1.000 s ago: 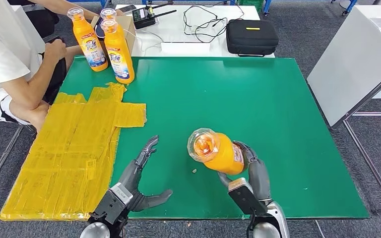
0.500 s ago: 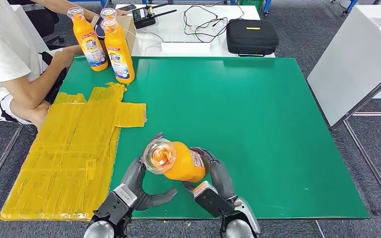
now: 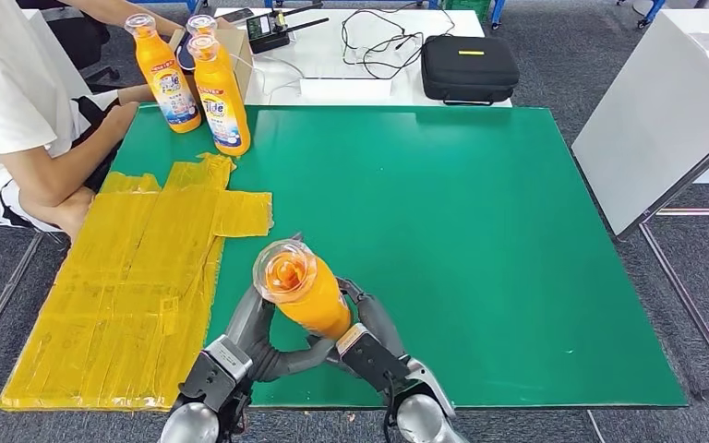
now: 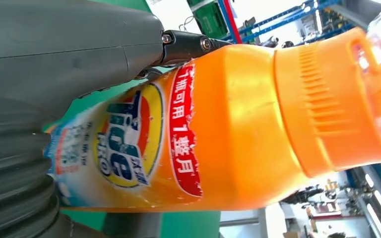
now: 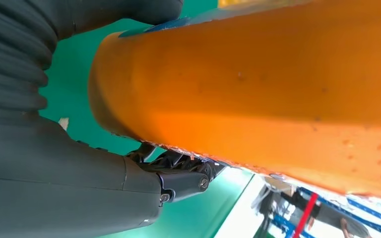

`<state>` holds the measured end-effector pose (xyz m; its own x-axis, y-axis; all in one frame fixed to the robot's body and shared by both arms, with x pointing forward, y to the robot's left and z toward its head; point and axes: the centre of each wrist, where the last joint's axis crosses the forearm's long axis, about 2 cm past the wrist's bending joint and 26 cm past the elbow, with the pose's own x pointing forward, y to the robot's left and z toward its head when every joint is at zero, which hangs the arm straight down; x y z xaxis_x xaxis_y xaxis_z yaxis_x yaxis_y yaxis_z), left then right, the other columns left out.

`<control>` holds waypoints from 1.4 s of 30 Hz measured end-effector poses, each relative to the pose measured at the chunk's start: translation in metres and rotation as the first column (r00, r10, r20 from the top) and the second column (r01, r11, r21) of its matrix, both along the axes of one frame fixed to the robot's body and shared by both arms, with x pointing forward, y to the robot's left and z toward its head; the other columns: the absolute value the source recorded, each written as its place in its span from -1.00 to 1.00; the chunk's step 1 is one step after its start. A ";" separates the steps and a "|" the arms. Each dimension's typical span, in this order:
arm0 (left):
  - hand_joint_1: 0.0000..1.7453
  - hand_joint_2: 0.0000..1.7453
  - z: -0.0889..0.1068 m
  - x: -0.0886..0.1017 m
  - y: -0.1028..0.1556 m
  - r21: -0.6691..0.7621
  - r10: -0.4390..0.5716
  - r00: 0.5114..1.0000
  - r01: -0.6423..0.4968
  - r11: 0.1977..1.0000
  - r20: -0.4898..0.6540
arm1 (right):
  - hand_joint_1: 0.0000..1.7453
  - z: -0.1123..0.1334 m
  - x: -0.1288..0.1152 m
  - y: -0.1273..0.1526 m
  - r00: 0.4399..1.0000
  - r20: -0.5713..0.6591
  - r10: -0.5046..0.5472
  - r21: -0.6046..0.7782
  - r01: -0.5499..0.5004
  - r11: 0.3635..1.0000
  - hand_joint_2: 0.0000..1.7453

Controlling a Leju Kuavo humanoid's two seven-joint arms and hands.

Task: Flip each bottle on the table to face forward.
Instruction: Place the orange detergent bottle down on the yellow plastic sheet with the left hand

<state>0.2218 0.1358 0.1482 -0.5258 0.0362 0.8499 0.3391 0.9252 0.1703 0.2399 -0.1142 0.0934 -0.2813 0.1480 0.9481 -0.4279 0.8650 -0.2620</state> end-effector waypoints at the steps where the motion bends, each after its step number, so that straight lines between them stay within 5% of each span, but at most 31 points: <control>1: -0.96 1.00 0.000 0.001 0.000 -0.009 0.001 1.000 -0.001 1.000 0.001 | 1.00 -0.001 0.001 0.001 1.000 -0.003 0.007 -0.001 -0.007 1.000 1.00; 5: 0.92 1.00 0.002 0.003 0.000 -0.055 -0.004 1.000 0.004 0.998 -0.004 | 1.00 -0.004 0.001 0.006 0.999 -0.023 0.028 -0.004 -0.029 1.000 1.00; 32: 1.00 1.00 0.001 0.004 -0.002 -0.096 -0.022 1.000 0.020 0.995 -0.021 | 1.00 -0.018 -0.007 0.016 0.993 -0.063 0.103 -0.024 -0.105 0.994 1.00; 36: 1.00 1.00 0.000 0.004 -0.002 -0.093 -0.016 1.000 0.014 0.996 -0.022 | -0.89 -0.018 -0.007 0.012 0.997 -0.029 0.078 -0.023 -0.078 0.997 1.00; 40: 1.00 1.00 0.000 0.005 0.001 -0.059 0.011 1.000 -0.011 0.998 0.002 | -1.00 -0.007 -0.007 -0.001 0.999 0.037 0.039 0.066 -0.042 0.997 -1.00; 42: 1.00 1.00 0.000 0.008 0.007 0.004 0.078 0.996 -0.079 0.997 0.051 | -1.00 0.000 -0.007 -0.012 0.998 0.064 0.016 0.131 -0.024 0.991 -1.00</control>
